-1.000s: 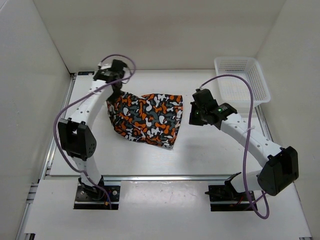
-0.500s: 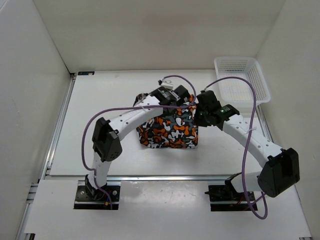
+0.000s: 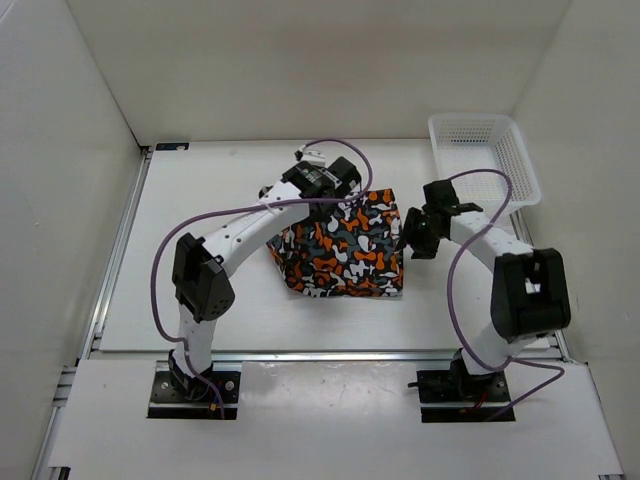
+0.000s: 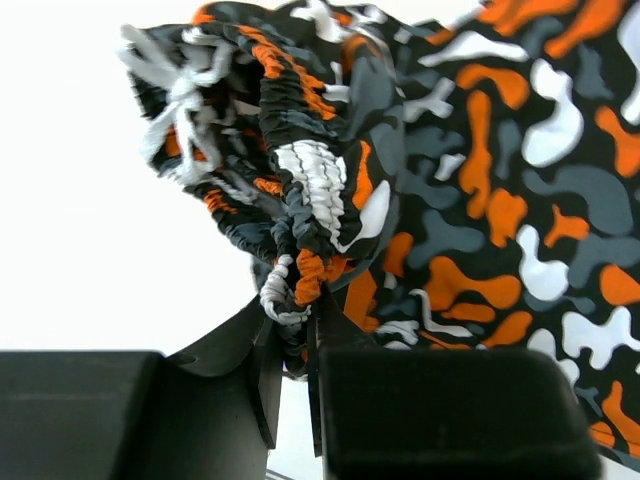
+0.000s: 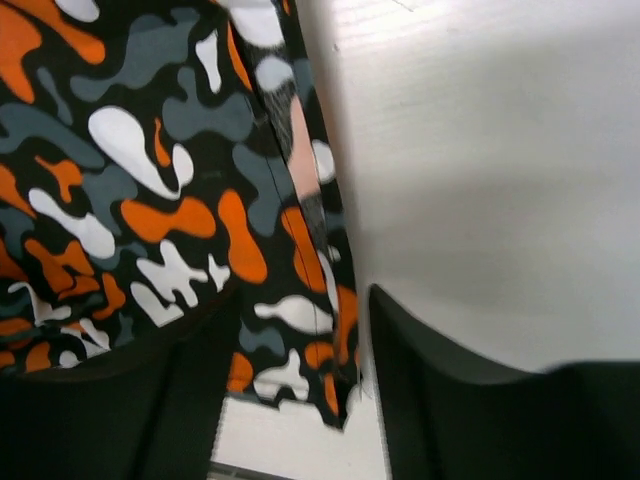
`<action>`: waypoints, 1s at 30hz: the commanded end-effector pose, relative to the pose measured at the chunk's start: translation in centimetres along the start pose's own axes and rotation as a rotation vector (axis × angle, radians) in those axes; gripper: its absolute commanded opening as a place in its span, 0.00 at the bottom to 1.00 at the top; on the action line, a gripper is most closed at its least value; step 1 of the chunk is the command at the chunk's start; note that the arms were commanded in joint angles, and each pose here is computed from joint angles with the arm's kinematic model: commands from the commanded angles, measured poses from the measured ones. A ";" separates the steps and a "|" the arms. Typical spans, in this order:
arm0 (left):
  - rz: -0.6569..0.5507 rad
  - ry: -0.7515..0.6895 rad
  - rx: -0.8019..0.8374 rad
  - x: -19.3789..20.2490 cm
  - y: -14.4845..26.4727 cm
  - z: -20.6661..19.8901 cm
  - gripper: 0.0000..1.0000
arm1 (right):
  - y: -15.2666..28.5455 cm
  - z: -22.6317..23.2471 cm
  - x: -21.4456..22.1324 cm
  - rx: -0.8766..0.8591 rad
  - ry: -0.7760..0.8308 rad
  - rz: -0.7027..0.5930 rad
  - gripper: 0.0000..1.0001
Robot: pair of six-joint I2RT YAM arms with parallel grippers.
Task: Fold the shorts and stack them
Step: Fold the shorts
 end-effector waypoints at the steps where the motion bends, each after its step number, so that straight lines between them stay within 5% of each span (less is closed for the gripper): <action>1: -0.042 0.030 0.044 -2.3 2.4 2.5 0.10 | -1.4 1.7 -2.2 -0.101 0.055 -0.015 0.62; 9: -0.018 0.021 0.128 -2.9 3.7 2.0 0.10 | -5.9 0.8 -3.7 -0.061 0.046 0.034 0.51; 15: -0.022 0.014 0.127 -3.3 3.7 2.5 0.10 | -6.8 0.2 -3.5 -0.026 0.043 0.039 0.24; 18: -0.045 0.006 0.182 -4.3 4.4 2.0 0.10 | -6.8 0.3 -3.5 -0.035 0.052 0.041 0.02; 30: -0.022 -0.111 0.536 -2.6 8.8 -6.9 0.10 | -7.7 0.3 -2.3 -0.033 0.030 0.057 0.00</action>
Point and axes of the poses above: each gripper's point midway between its finger pads, its own y axis back along the fingers, its own z axis along the line the jaws close on, x = y × z, the point moved 5 cm from there along y, back along the fingers, and after that the axes turned 11 degrees about y, right-handed, at the moved point
